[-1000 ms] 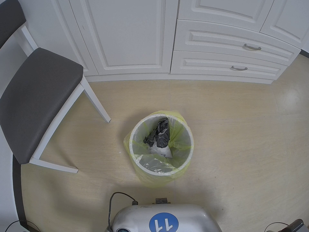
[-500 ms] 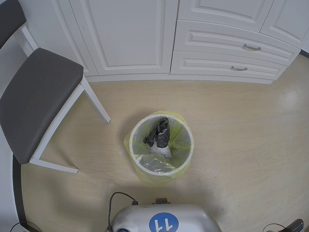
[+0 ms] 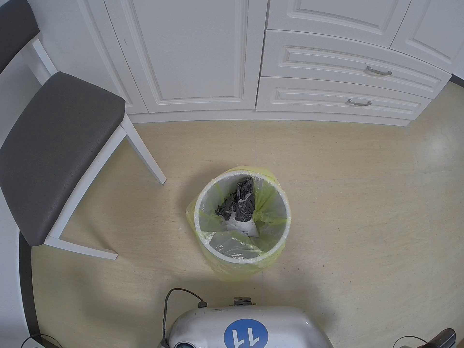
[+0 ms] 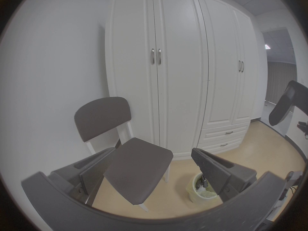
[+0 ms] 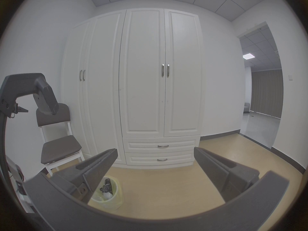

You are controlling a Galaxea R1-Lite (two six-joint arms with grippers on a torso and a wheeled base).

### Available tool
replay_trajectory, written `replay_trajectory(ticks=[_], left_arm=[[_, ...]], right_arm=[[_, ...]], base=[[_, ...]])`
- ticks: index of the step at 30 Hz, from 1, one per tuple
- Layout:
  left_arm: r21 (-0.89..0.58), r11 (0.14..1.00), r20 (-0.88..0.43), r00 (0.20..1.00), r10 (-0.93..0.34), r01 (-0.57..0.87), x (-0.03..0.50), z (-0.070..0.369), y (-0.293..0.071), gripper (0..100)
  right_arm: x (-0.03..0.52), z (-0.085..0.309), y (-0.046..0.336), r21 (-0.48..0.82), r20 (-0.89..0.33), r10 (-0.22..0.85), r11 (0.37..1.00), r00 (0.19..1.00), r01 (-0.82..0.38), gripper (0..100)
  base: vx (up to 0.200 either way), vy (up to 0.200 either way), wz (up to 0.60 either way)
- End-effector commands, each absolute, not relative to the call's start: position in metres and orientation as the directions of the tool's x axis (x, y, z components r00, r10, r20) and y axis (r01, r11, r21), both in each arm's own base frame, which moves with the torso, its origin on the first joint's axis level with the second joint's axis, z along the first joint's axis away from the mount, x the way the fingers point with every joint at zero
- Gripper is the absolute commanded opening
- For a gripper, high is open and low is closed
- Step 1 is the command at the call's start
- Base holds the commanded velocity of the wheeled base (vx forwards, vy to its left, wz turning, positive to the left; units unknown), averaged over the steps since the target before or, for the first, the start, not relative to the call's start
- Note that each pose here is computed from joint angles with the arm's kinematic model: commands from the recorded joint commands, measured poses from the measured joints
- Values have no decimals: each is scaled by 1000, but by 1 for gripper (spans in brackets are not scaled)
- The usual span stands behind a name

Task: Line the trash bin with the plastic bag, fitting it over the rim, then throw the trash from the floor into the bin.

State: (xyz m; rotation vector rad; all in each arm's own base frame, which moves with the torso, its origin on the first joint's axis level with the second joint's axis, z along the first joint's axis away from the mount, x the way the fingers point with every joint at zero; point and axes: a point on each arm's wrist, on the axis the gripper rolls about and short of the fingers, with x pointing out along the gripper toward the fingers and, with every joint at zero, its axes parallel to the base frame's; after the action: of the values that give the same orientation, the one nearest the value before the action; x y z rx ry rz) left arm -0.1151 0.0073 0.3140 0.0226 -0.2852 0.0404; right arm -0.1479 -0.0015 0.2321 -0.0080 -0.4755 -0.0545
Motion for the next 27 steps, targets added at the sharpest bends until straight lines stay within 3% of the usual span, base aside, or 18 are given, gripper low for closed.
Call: replay_trajectory(ticks=[1,16,27], left_arm=[[13,993,333,937,103,-113,-133,306,-2,100],[11,997,387,919,68,-78,-171,228,2,100],[-48,997,370,926,77,-64,-160,223,2,100]], right_arm=[[-152,232,-2,5,496,-48,999,867,52,100],[-163,248,-2,-8,655,-51,997,754,75,100],[-159,249,-2,24,694,-61,998,718,61,100]], base=[[0,0,0],[0,0,0],[0,0,0]])
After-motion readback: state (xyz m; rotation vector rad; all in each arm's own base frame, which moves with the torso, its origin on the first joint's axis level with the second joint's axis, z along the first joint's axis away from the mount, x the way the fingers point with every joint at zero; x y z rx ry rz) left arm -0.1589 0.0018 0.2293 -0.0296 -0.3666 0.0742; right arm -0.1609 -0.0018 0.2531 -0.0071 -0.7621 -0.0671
